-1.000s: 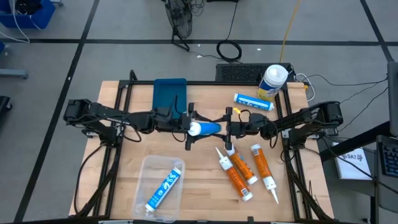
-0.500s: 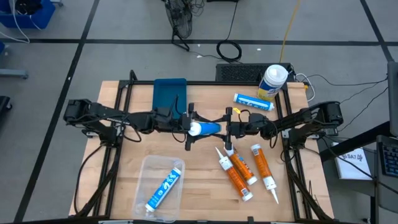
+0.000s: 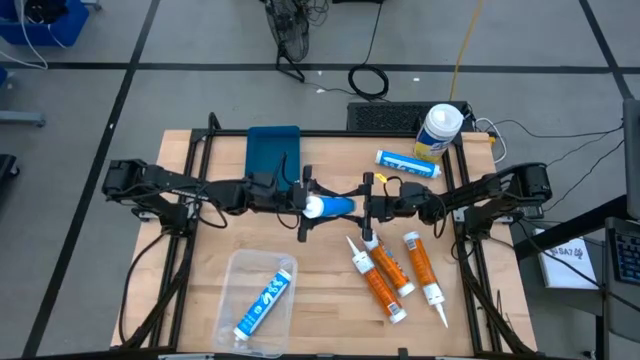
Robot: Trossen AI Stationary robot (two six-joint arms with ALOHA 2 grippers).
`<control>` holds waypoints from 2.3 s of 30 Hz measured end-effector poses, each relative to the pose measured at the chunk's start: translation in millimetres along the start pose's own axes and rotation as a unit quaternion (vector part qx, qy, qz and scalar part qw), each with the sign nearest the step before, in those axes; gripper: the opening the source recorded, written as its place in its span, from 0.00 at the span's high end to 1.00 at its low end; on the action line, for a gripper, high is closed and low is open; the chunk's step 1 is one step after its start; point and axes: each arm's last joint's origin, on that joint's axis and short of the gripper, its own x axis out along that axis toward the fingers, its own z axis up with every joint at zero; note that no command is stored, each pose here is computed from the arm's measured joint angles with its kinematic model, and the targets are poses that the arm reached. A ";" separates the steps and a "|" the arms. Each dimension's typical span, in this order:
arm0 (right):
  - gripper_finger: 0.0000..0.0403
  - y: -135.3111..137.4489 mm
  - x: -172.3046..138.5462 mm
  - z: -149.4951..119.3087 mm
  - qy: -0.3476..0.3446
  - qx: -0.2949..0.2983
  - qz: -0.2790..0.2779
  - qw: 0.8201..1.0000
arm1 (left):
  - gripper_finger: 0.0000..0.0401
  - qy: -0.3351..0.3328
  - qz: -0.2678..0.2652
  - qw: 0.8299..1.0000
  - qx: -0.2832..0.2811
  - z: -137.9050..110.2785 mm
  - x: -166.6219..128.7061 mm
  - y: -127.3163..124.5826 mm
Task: Pick & place silicon tubes, Sealant and Lysol wipes
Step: Put the bottom blue sealant into the transparent bin
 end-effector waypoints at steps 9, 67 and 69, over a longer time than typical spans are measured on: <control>0.48 -0.5 0.0 -1.1 0.010 -0.001 -0.012 1.000 | 0.35 0.000 0.003 1.000 -0.001 0.0 0.0 0.3; 0.36 -7.4 -0.7 -3.5 0.021 0.026 -0.050 0.998 | 0.44 0.304 -0.116 0.915 -0.239 12.1 -102.9 -185.9; 0.36 -8.7 -0.7 -3.9 0.021 0.025 -0.052 0.998 | 0.45 0.300 -0.117 0.914 -0.246 8.9 -97.3 -190.0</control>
